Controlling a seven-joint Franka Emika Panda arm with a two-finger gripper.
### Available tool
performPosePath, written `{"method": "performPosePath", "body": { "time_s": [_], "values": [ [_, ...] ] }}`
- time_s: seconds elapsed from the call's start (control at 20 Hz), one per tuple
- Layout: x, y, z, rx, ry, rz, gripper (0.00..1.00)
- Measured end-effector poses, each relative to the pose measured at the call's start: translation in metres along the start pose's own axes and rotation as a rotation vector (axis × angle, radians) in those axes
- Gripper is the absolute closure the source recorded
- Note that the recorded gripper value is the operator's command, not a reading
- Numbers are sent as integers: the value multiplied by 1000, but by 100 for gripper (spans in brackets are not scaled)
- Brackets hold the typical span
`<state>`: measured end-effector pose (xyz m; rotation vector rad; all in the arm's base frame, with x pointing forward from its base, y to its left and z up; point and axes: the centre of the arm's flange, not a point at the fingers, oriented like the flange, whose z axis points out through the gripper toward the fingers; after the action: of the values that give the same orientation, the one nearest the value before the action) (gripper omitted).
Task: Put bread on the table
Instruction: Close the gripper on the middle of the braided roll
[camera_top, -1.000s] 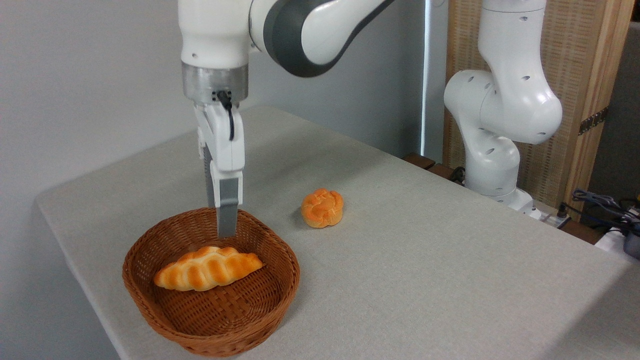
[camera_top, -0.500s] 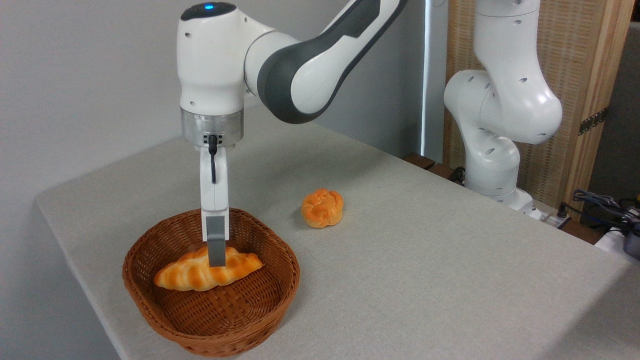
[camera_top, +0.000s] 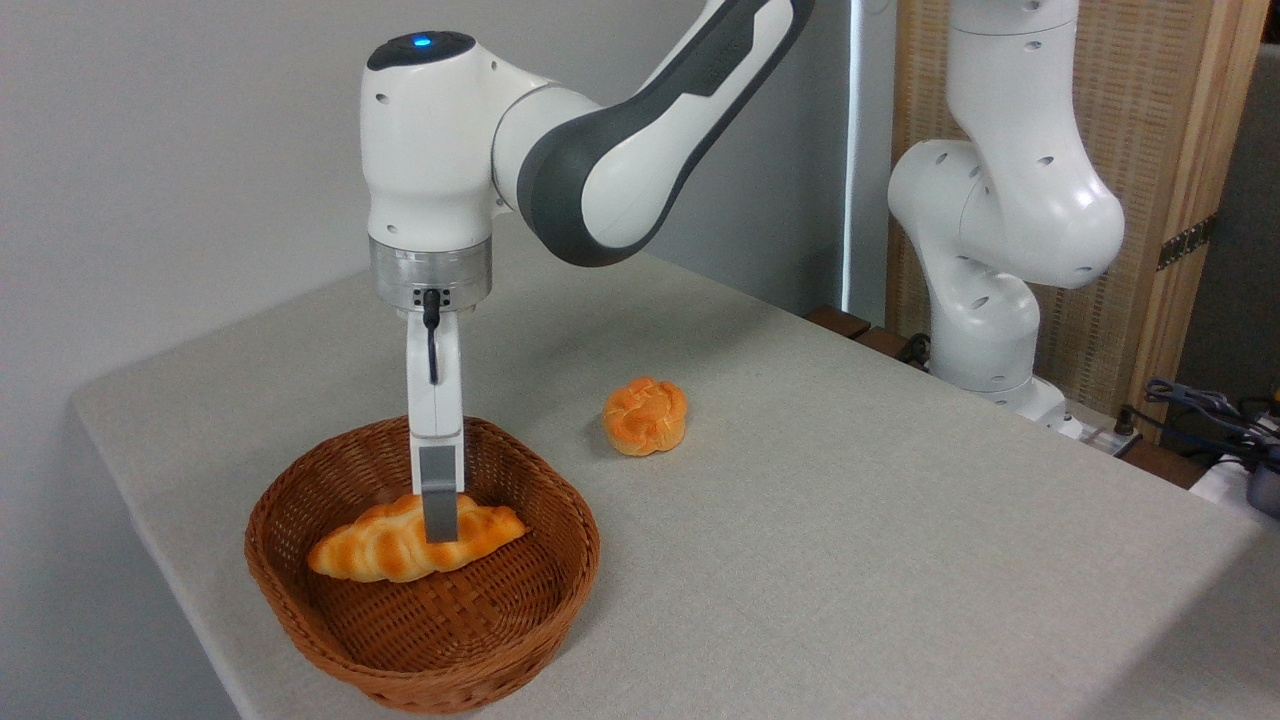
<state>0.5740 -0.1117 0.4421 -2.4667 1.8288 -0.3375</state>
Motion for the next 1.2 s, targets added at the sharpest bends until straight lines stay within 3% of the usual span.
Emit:
{"method": "performPosePath", "body": {
  "time_s": [0.2, 0.25, 0.4, 0.45, 1.2],
  "values": [
    [6, 4, 19, 11, 10, 11, 0],
    [7, 5, 23, 10, 11, 14, 6],
    [6, 6, 25, 9, 11, 14, 74],
    [6, 6, 25, 10, 11, 14, 83],
    [7, 4, 20, 23, 17, 14, 83]
  ]
}}
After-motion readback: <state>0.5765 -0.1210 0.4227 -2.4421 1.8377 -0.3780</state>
